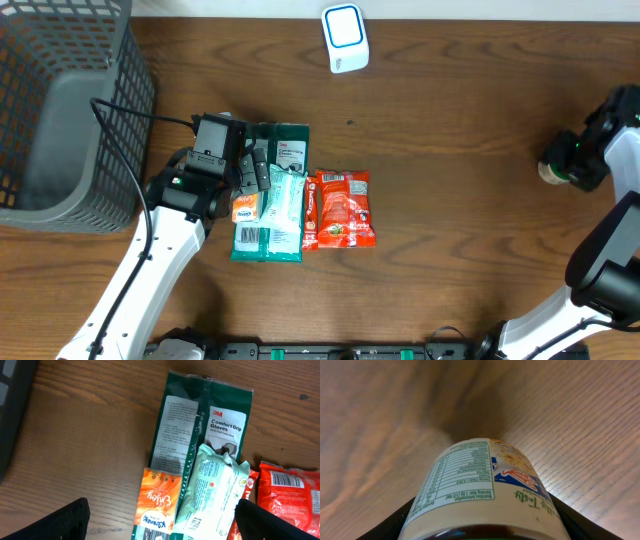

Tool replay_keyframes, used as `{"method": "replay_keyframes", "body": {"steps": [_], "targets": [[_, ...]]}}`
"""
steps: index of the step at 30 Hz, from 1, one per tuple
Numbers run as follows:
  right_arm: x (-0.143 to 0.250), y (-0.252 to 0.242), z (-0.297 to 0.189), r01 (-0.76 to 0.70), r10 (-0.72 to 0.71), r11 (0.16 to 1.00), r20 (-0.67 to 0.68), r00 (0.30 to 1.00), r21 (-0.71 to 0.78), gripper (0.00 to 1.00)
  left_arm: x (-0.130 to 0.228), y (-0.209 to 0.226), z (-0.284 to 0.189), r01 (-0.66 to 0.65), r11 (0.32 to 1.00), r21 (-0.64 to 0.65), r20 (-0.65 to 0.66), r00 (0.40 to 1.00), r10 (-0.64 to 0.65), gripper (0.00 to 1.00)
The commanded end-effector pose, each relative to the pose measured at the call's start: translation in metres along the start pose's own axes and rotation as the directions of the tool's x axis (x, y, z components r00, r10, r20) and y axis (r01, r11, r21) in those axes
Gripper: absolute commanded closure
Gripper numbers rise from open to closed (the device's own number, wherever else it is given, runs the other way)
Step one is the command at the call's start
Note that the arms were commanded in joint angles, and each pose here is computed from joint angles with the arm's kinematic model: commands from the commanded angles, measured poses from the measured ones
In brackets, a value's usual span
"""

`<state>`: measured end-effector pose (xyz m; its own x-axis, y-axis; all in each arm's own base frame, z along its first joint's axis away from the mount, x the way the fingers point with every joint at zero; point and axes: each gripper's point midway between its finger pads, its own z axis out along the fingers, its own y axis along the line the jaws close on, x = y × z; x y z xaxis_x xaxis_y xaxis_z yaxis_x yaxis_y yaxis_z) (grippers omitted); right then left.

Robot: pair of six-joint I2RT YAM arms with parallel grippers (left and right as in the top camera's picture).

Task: Scan the item barcode
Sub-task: 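Move the jar to the right table edge and set it down, then reach the right gripper to the red snack pack beside the wipes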

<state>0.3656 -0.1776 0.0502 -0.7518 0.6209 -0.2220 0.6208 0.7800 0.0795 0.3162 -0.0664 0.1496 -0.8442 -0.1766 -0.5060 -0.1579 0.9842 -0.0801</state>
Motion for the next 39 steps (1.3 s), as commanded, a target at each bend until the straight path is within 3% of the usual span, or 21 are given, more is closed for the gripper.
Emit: {"method": "replay_keyframes", "body": {"steps": [1, 6, 8, 9, 17, 25, 29, 39], "targets": [[0.001, -0.001, 0.005, -0.018, 0.018, 1.000, 0.013, 1.000, -0.012, 0.63, -0.007, 0.000, -0.003, 0.009, 1.000, -0.004, 0.020, 1.000, -0.009, 0.07], [0.001, 0.007, 0.006, -0.015, 0.015, 0.998, 0.010, 1.000, -0.056, 0.36, -0.007, 0.000, -0.003, 0.009, 1.000, -0.004, 0.020, 1.000, -0.009, 0.07], [0.001, 0.007, 0.006, -0.015, 0.015, 0.998, 0.009, 1.000, -0.056, 0.04, -0.007, 0.000, -0.003, 0.009, 1.000, -0.005, 0.020, 1.000, -0.009, 0.07], [0.001, 0.006, 0.005, -0.016, 0.016, 0.998, 0.009, 1.000, -0.056, 0.01, -0.007, 0.000, -0.003, 0.009, 1.000, -0.004, 0.020, 1.000, -0.009, 0.07], [0.002, 0.007, -0.007, -0.019, 0.018, 0.998, -0.023, 1.000, -0.052, 0.01, -0.007, 0.000, -0.003, 0.009, 1.000, -0.005, 0.020, 1.000, -0.009, 0.07], [-0.017, 0.027, -0.100, 0.005, -0.008, 0.996, -0.029, 1.000, -0.086, 0.01, -0.007, 0.000, -0.003, 0.009, 1.000, -0.004, 0.021, 1.000, -0.009, 0.07], [0.003, 0.066, -0.125, 0.081, -0.109, 0.963, -0.094, 0.990, -0.255, 0.01, -0.007, 0.000, -0.004, 0.009, 1.000, -0.003, 0.023, 1.000, -0.009, 0.07], [0.073, 0.161, -0.132, 0.237, -0.350, 0.863, -0.189, 0.917, -0.447, 0.01, -0.007, 0.000, -0.004, 0.009, 1.000, -0.003, 0.023, 1.000, -0.009, 0.07]]}}
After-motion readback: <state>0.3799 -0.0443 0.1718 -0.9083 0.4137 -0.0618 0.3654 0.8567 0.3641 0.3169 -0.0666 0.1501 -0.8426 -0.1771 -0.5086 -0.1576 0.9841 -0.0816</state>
